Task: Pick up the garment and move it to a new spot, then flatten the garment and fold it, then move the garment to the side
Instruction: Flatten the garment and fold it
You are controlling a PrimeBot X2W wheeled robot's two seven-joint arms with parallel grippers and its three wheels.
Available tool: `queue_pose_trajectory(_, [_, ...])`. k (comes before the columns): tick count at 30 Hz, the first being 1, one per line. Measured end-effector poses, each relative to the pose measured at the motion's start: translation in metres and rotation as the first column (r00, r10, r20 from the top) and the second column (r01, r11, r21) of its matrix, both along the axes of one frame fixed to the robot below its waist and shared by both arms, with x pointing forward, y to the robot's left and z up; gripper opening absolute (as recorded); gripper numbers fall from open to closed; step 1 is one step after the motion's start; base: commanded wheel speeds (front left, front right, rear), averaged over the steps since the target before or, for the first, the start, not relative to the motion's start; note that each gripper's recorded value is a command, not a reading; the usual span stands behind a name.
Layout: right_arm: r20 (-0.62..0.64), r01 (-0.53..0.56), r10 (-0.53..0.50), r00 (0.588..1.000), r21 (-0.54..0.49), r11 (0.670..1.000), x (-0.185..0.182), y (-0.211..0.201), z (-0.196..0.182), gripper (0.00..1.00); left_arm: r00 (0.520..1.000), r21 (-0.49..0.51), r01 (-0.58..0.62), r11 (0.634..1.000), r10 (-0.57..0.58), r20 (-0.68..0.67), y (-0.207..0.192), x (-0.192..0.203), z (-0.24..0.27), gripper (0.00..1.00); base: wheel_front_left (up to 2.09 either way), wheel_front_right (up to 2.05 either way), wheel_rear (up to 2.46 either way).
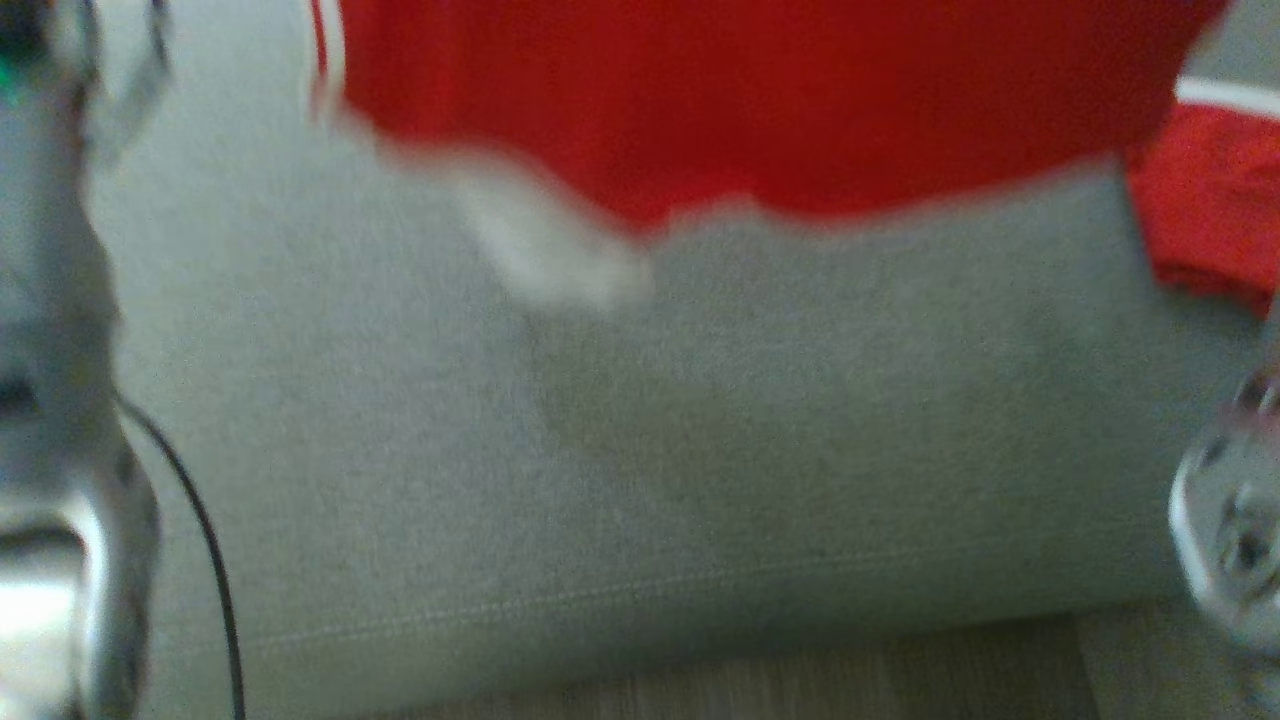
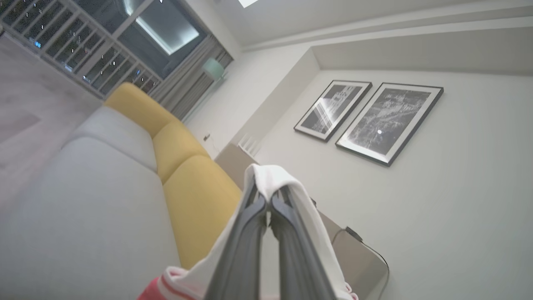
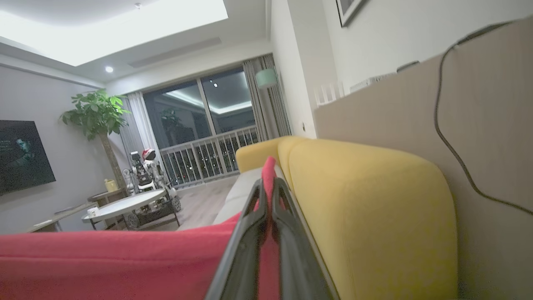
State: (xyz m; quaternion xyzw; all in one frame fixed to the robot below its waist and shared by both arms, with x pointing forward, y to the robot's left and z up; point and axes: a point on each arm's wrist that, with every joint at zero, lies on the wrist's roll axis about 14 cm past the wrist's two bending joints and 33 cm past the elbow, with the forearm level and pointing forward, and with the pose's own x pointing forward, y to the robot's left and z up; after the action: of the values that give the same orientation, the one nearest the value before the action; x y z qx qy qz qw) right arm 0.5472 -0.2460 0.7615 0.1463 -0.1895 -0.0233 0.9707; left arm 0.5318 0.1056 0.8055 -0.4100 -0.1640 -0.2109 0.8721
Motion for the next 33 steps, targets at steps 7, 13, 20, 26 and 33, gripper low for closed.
queue_pose_trajectory(7, [0.221, 0.061, -0.058, 0.974, -0.006, 0.998, 0.095, 0.018, 0.029, 0.0, 0.972, 0.064, -0.207, 0.976, 0.198, 0.124, 0.028, 0.1, -0.004, 0.0, 0.0, 0.0, 0.0])
queue_pose_trajectory(13, [0.102, -0.002, -0.001, 0.995, 0.032, 0.999, 0.143, 0.047, -0.052, 0.0, 0.961, 0.22, -0.274, 0.936, 0.261, 0.087, 0.039, 0.135, -0.075, 0.0, 0.0, 0.0, 0.0])
queue_pose_trajectory(20, [-0.143, -0.011, 0.026, 0.989, 0.103, 0.995, 0.135, 0.054, -0.178, 0.0, 0.962, 0.416, -0.214, 0.884, 0.265, -0.07, 0.045, 0.127, -0.186, 0.0, 0.0, 0.0, 0.0])
queue_pose_trajectory(26, [-0.412, 0.008, 0.07, 0.909, 0.185, 0.983, 0.082, 0.06, -0.282, 0.0, 0.925, 0.558, -0.078, 0.826, 0.269, -0.269, 0.051, 0.069, -0.291, 0.0, 0.0, 0.0, 0.0])
queue_pose_trajectory(33, [-0.546, -0.028, 0.122, 0.829, 0.178, 0.984, 0.032, 0.071, -0.31, 0.0, 0.88, 0.633, 0.018, 0.774, 0.288, -0.377, 0.066, 0.0, -0.342, 0.0, 0.0, 0.0, 0.0])
